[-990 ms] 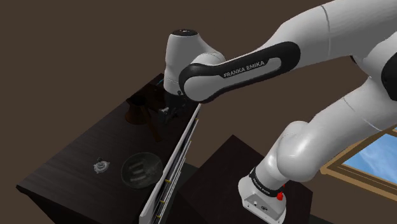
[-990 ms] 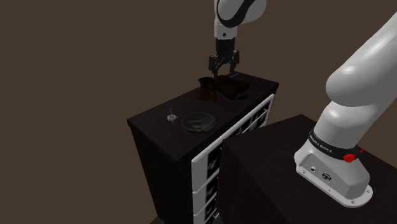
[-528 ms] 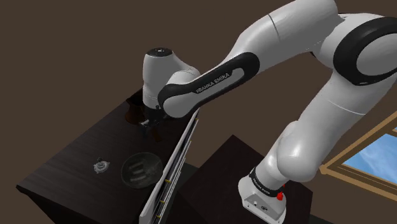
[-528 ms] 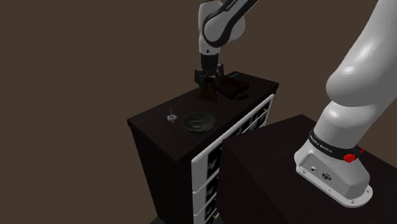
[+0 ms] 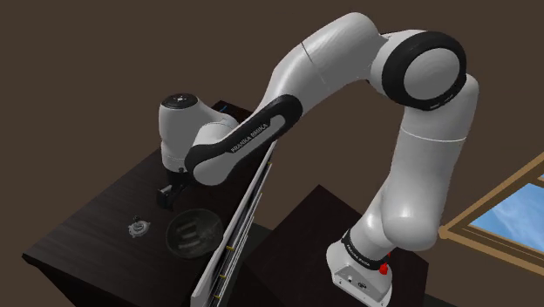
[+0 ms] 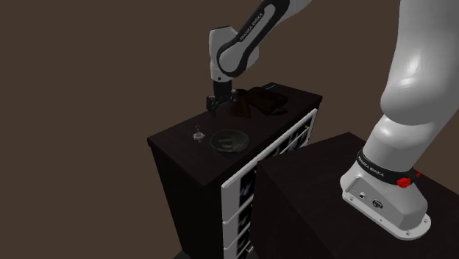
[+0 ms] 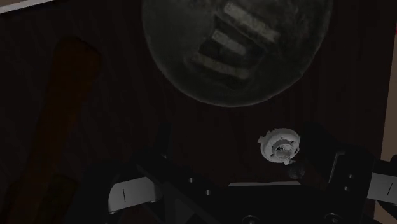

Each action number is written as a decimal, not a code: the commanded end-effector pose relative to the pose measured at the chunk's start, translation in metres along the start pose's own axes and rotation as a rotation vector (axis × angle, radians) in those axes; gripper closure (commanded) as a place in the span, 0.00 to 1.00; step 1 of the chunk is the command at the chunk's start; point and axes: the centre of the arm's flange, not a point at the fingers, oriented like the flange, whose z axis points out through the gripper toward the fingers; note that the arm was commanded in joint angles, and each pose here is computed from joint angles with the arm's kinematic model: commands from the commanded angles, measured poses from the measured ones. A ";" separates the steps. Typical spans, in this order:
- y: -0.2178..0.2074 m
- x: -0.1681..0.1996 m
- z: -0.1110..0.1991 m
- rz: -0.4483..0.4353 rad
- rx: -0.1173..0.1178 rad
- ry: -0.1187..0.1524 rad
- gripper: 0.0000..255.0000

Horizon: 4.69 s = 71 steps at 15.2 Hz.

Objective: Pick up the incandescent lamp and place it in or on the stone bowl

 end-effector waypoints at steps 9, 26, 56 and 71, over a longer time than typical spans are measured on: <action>-0.075 0.066 0.084 -0.031 0.026 0.018 0.00; -0.086 0.076 0.136 -0.036 0.030 0.020 0.00; -0.084 0.077 0.030 -0.036 0.030 0.020 1.00; -0.049 0.007 -0.009 -0.036 0.030 0.020 1.00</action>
